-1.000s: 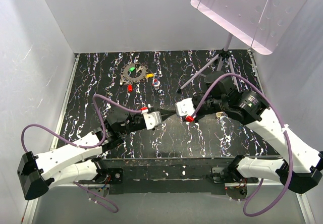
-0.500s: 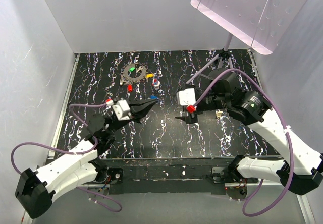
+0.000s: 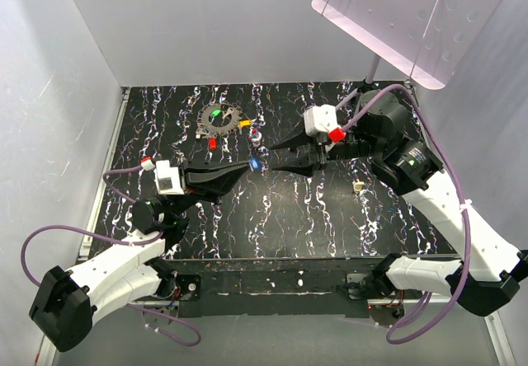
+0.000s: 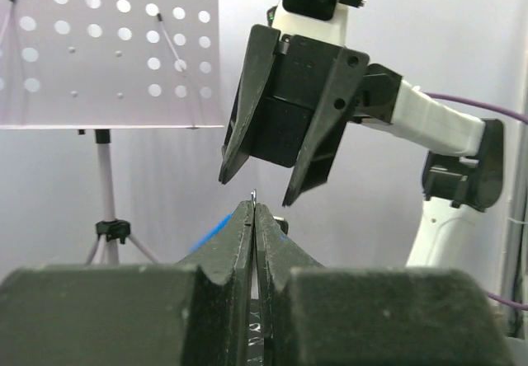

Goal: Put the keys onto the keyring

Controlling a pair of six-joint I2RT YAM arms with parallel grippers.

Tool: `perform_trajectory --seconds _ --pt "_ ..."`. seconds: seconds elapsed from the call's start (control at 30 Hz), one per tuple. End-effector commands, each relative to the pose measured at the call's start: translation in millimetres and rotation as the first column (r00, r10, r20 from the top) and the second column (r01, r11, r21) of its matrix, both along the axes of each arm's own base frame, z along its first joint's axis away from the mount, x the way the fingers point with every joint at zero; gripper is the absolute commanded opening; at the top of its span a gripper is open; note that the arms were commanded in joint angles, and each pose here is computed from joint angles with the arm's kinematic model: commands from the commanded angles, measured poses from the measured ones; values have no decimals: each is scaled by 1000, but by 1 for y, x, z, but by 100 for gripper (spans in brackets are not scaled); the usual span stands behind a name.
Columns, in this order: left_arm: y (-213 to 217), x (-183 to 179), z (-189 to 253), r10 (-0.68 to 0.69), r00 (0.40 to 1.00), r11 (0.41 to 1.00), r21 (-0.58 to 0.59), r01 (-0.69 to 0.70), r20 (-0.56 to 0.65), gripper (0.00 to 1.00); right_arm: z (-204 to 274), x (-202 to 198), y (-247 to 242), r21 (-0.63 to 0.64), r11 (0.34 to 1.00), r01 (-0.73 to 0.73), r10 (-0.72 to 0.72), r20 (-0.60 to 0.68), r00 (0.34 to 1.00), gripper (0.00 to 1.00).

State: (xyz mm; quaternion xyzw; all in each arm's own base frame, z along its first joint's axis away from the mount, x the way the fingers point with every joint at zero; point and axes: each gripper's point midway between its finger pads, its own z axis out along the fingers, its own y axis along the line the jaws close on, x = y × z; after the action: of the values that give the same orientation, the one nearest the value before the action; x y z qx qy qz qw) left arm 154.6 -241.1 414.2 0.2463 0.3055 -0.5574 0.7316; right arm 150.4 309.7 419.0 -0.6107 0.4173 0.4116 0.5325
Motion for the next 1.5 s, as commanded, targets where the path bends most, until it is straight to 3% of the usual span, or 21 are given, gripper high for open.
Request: perform_trajectory --seconds 0.0,0.33,1.47 --pt "24 -46 42 -68 978 987 -132 95 196 0 43 -31 1 121 980 -160 161 1 987 47" --pt "25 -50 45 -87 975 984 -133 115 203 0 40 -26 17 114 971 -209 221 -116 968 32" --pt "28 -48 46 -73 979 983 -153 103 190 0 28 -35 35 84 963 -257 268 -180 947 25"
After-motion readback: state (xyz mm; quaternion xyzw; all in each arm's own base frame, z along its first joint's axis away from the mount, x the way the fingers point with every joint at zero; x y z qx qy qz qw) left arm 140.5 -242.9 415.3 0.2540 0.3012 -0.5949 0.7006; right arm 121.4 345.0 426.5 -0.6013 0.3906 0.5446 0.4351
